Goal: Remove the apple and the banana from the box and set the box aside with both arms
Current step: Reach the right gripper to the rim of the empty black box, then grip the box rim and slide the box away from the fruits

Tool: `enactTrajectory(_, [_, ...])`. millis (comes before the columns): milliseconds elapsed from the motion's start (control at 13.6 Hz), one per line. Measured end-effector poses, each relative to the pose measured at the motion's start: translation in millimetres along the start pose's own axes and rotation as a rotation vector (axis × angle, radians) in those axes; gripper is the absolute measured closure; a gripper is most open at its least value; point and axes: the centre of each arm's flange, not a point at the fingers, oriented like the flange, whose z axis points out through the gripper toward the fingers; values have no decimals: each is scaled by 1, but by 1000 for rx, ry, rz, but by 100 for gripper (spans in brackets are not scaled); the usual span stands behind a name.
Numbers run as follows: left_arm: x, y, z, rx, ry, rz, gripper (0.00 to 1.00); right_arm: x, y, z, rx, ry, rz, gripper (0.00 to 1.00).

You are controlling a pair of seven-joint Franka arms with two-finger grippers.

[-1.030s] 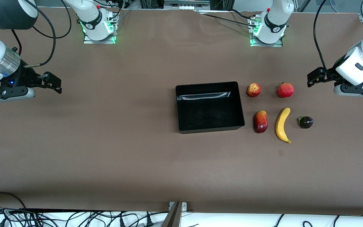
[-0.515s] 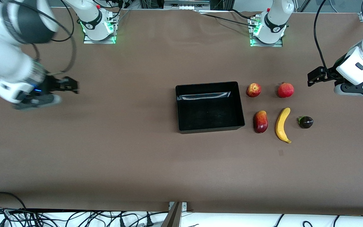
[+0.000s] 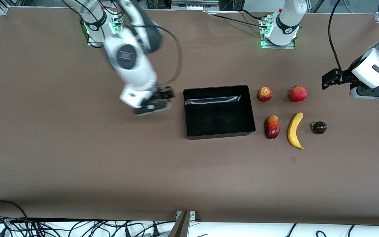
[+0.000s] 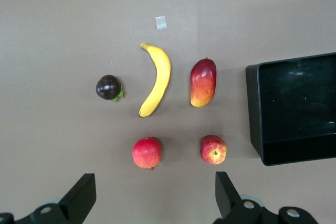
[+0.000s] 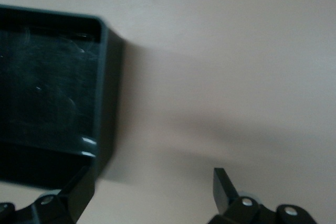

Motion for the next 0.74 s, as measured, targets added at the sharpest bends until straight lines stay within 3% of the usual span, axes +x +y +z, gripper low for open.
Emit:
enactTrajectory(294, [-2, 5, 1, 1, -13, 9, 0, -9, -53, 84, 11, 26, -26, 0])
enactTrajectory(589, [-2, 21, 4, 4, -24, 39, 0, -12, -55, 117, -22, 20, -56, 5])
enactTrajectory(736, [0, 26, 7, 5, -31, 48, 0, -13, -55, 123, -32, 16, -63, 28])
